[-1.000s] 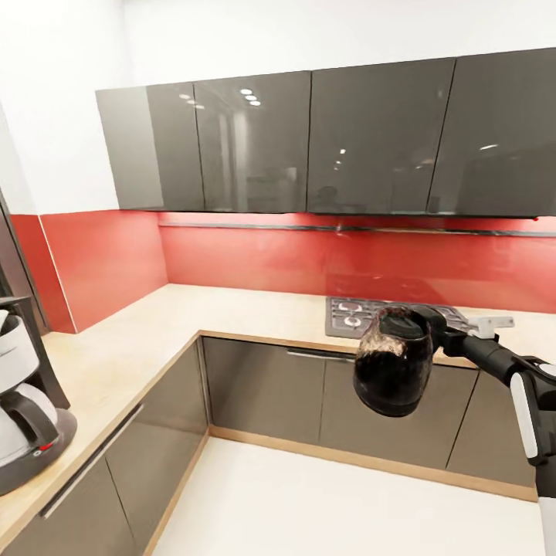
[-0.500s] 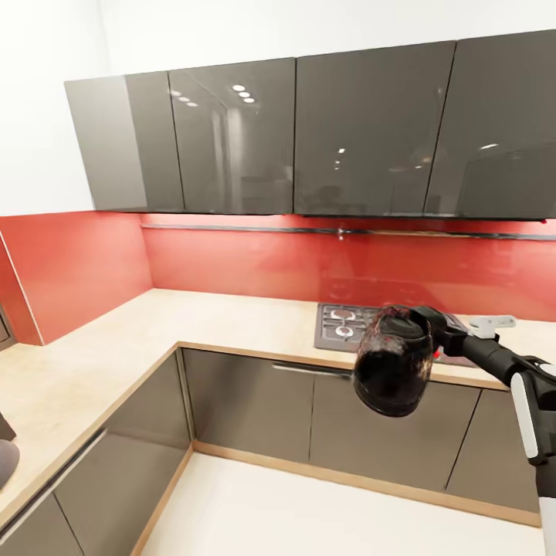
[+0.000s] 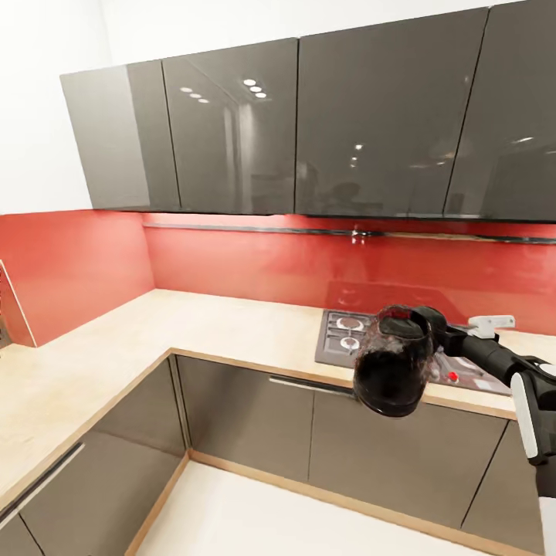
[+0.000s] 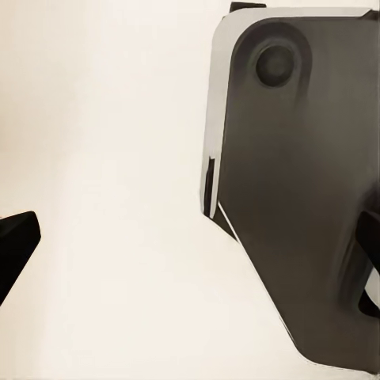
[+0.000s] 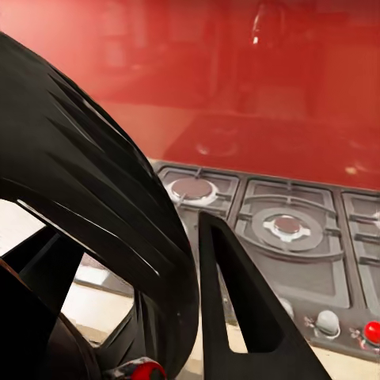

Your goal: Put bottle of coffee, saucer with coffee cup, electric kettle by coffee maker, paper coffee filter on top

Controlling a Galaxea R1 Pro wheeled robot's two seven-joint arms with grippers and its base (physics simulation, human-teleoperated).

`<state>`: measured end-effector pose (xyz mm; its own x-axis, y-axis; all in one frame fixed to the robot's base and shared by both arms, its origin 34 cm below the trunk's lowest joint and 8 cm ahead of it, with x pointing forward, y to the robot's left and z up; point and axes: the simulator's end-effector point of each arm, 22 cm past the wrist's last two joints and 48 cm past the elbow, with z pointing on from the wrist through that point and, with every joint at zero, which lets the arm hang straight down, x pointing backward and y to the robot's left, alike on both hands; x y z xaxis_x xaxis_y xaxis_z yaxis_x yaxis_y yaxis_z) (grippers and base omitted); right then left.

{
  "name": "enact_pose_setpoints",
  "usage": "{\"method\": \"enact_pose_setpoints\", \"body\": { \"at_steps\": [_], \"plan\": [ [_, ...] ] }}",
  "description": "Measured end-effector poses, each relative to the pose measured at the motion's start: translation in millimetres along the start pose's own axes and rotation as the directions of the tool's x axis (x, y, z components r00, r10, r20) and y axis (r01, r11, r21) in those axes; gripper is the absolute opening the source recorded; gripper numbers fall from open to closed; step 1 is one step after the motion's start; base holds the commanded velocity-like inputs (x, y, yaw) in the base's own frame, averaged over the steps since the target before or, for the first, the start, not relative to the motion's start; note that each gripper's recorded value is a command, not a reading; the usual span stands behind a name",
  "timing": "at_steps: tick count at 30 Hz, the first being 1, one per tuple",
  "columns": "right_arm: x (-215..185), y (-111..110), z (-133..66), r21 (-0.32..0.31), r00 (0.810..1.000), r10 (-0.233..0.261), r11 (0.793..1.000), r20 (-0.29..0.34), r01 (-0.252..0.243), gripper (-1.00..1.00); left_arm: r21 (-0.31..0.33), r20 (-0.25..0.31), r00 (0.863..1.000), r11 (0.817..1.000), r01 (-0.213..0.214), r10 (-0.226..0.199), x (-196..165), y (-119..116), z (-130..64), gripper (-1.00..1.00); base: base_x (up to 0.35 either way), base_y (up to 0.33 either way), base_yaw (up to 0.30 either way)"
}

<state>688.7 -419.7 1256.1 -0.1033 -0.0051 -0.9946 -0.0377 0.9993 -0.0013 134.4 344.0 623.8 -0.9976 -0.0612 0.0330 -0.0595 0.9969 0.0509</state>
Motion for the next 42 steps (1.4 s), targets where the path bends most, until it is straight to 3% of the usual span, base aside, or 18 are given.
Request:
{"method": "enact_pose_setpoints", "body": {
  "at_steps": [14,42],
  "plan": [
    [11,-2,5.2,0.006,1.000,-0.007,1.000,-0.023,0.007,-1.00,-0.002,-0.014,1.000,1.000,0.012,-0.012,5,1,0.5,1.00,0.157,-0.270,0.197],
    [29,-2,14.7,0.006,0.998,-0.006,1.000,-0.055,0.007,-1.00,-0.004,-0.044,0.999,1.000,0.010,-0.011,17,2,1.4,1.00,0.011,-0.008,0.207]
  ]
}}
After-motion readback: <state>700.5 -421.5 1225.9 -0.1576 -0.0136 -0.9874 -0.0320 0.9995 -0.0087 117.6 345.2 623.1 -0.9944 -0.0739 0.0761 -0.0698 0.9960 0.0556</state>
